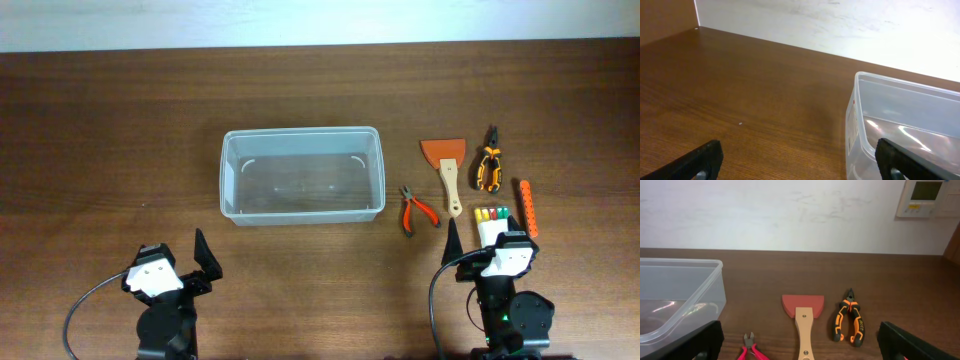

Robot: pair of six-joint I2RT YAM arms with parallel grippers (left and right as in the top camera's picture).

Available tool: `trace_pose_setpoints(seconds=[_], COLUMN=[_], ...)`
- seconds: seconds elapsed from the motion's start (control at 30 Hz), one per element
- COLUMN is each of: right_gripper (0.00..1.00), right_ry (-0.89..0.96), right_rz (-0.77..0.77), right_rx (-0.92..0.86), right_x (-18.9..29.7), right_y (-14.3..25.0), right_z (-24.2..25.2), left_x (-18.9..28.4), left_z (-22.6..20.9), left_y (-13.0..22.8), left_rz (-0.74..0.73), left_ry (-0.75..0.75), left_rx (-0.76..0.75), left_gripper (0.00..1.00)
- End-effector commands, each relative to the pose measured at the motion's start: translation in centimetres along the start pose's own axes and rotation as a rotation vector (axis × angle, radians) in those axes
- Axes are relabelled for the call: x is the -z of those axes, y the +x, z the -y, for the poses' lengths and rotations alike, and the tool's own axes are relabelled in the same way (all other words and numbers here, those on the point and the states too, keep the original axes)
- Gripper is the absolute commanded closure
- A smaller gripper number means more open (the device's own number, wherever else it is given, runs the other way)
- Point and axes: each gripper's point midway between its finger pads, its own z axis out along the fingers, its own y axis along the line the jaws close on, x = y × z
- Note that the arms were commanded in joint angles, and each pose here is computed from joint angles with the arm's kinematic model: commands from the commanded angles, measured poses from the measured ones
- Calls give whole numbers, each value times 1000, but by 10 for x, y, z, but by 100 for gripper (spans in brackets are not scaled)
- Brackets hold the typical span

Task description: Pack container

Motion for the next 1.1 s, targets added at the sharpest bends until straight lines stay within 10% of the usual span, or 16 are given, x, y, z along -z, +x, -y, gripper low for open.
trace_pose_setpoints(seconds=[0.0,0.7,1.07], right_gripper=[1,1,1], right_ry=[-11,60,55], right_rz=[-1,26,-634], right_rx=[-8,-112,-111], right_x=[0,13,-38], right_y=[2,-84,-106], right_z=[-1,13,11], left_x=[0,0,0], left_z=[0,0,0], left_y=[1,1,1], left_rz=[0,0,0], left_ry=[0,0,0], left_rx=[-9,-9,-9], left_gripper=[1,1,1])
